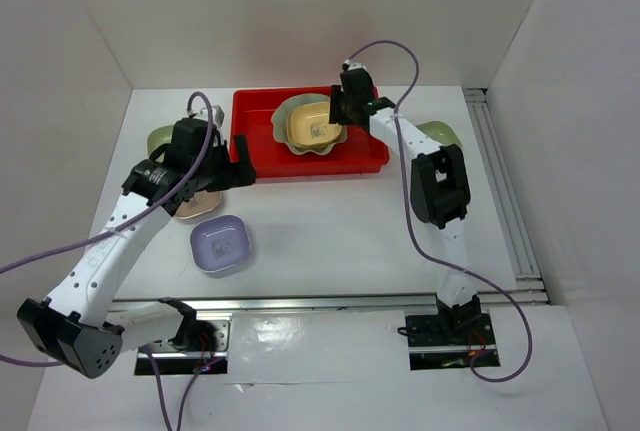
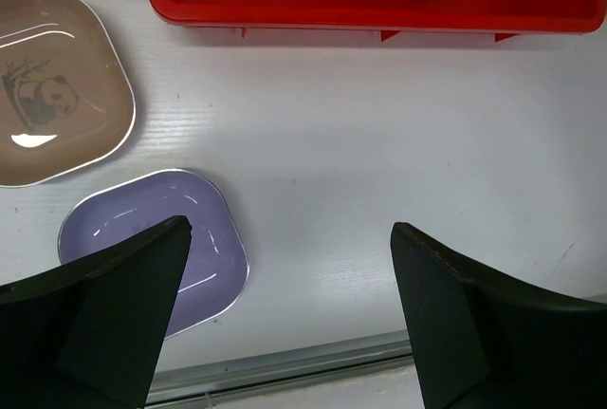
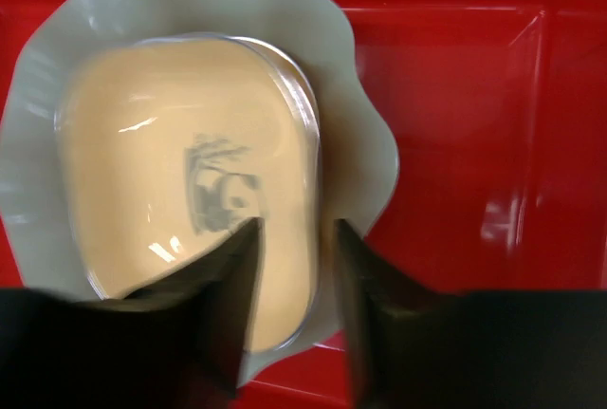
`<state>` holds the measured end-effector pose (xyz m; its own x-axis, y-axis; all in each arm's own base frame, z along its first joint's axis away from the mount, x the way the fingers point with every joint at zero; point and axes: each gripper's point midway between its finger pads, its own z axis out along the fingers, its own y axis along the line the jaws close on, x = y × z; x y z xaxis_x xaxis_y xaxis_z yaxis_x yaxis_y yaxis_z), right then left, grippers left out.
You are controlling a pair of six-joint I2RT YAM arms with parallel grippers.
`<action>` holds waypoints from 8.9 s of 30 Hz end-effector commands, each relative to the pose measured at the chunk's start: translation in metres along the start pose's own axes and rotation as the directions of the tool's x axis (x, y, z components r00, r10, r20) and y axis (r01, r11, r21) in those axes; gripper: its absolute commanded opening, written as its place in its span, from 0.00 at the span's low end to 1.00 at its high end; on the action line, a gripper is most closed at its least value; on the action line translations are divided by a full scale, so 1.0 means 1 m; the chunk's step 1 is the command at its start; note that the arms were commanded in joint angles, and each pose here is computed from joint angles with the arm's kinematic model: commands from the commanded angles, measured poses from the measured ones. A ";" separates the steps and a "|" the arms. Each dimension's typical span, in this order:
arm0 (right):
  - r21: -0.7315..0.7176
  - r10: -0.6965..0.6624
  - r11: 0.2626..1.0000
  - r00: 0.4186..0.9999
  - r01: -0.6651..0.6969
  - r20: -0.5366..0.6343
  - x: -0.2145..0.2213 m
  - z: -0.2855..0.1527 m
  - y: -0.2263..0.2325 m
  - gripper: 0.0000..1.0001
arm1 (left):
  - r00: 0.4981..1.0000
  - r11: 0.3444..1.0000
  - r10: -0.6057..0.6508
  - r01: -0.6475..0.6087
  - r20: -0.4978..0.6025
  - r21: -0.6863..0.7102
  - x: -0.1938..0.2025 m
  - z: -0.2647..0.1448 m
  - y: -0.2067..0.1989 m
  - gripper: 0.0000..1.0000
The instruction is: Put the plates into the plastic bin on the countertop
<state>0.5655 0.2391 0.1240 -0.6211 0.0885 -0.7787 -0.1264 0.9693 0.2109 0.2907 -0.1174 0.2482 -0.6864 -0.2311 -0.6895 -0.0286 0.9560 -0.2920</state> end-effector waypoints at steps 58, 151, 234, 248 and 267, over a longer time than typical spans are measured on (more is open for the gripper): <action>0.348 0.039 0.937 0.996 -0.009 -0.079 0.036 -0.029 -0.224 0.00 | 0.982 0.993 -0.109 0.101 -0.155 -0.058 0.126 0.035 0.005 1.00; -0.196 -0.126 0.960 0.934 0.200 0.336 -0.043 -0.198 0.136 1.00 | 0.950 0.909 -0.250 0.165 -0.184 -0.383 0.200 0.114 0.081 0.00; -0.274 -0.061 0.943 0.909 0.188 0.413 -0.016 -0.324 0.049 1.00 | 0.902 0.801 -0.431 0.396 0.026 -0.448 -0.056 0.103 0.135 1.00; -0.336 -0.070 0.917 0.917 0.214 0.393 -0.002 -0.321 0.058 1.00 | 0.820 0.701 -0.562 0.405 -0.106 -0.587 0.019 0.118 0.238 0.96; -0.351 -0.060 0.910 0.908 0.220 0.414 -0.008 -0.328 0.061 1.00 | 0.745 0.633 -0.644 0.389 -0.175 -0.670 0.083 0.149 0.284 0.31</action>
<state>0.3103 0.2226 0.3123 -0.3069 0.0862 -0.9478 -0.4961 0.8354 0.2366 0.3342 0.1075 0.0180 -0.6117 -0.7583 -0.2254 -0.7757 0.6309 -0.0174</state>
